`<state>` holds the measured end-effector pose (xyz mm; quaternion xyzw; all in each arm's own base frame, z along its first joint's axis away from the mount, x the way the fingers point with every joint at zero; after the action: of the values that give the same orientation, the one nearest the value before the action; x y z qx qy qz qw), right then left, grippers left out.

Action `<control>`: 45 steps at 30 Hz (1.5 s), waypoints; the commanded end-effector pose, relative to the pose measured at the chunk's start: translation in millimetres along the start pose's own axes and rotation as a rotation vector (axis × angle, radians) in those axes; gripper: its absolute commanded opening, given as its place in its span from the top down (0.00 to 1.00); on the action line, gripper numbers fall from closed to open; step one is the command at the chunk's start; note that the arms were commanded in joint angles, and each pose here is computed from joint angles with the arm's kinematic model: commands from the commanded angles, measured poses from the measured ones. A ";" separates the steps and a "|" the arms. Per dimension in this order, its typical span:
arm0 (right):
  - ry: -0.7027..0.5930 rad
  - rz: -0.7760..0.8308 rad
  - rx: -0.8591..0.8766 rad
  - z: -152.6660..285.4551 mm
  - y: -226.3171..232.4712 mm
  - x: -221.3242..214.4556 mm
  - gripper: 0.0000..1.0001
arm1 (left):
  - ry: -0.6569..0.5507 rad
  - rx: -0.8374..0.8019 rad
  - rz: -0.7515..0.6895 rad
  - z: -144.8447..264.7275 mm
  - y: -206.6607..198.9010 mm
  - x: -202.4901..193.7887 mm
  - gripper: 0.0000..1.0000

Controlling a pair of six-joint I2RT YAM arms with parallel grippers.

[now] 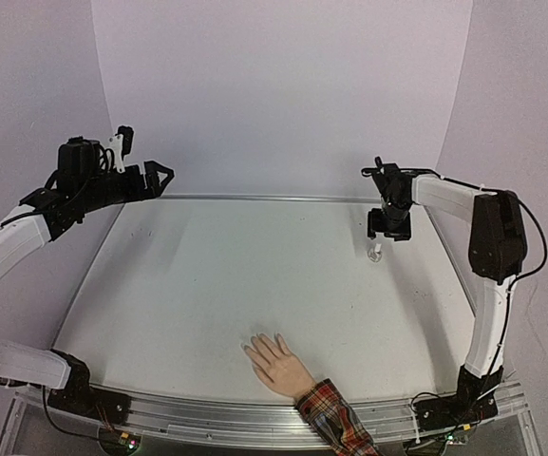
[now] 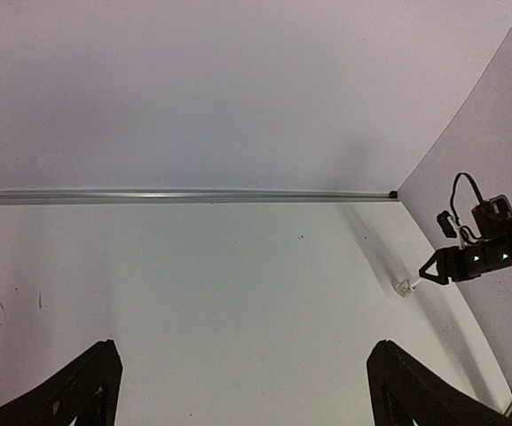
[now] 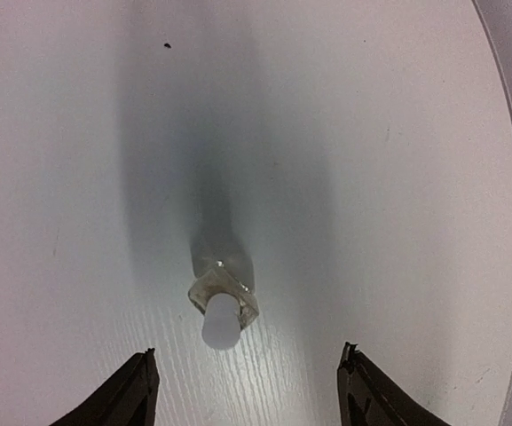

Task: Paint the nails

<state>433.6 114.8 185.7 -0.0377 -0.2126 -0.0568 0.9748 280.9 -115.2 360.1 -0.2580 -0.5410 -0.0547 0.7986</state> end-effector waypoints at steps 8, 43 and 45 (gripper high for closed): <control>0.005 0.016 -0.035 -22.9 9.3 10.9 0.53 | -0.021 -0.011 -0.004 -7.3 -7.5 5.8 0.00; 0.040 0.024 0.002 -31.2 13.1 6.2 0.75 | -0.008 -0.010 -0.019 -10.2 -10.3 1.9 0.00; 0.042 0.024 0.004 -32.3 13.3 6.2 0.79 | -0.008 -0.009 -0.018 -10.4 -10.0 2.0 0.00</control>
<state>449.2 120.6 160.3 -0.0395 -0.1919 -0.0489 0.9794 287.6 -127.8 347.0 -0.2545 -0.5225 -0.0622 0.8114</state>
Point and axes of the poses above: each gripper's point midway between its finger pads, its own z axis back along the fingers, its own y axis along the line the jaws close on, x = y × z, the point moved 10 cm from there along z, back along the fingers, and after that the axes turned 1 degree about z, right-handed, at the moved point
